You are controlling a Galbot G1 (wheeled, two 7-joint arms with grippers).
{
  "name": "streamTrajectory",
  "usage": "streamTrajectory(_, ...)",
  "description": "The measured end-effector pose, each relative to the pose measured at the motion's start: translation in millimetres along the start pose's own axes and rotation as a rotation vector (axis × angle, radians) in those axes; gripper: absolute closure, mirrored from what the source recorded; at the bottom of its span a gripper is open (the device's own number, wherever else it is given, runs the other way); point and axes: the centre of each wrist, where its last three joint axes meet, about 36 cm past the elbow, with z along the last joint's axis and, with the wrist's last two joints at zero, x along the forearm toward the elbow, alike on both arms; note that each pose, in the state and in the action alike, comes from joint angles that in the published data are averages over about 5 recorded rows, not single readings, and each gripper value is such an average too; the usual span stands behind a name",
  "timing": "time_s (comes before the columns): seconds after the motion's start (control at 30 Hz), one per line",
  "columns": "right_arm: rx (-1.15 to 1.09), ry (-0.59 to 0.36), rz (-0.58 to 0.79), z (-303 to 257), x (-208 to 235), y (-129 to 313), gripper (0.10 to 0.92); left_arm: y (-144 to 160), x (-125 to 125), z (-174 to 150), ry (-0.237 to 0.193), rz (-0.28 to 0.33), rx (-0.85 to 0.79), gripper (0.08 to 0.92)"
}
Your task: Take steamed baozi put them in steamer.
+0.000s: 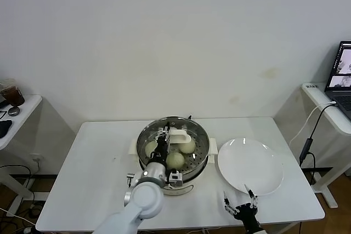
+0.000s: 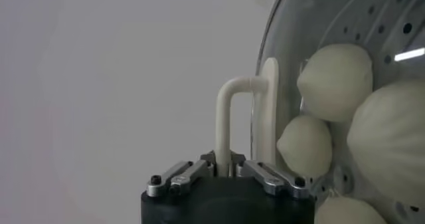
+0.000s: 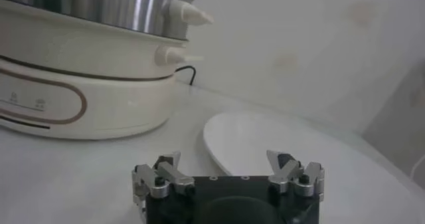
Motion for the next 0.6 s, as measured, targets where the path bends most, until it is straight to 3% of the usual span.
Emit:
streamTrajectory(0.27, 0.007, 0.003, -0.005, 0, 2, -2, 0.2, 11, 23, 12, -0.03, -0.011, 0.125, 0.433)
streamTrajectory(0.6, 0.008, -0.006, -0.025, -2, 6, -5, 0.2, 19, 92, 36, -0.161, -0.002, 0.575, 0.193)
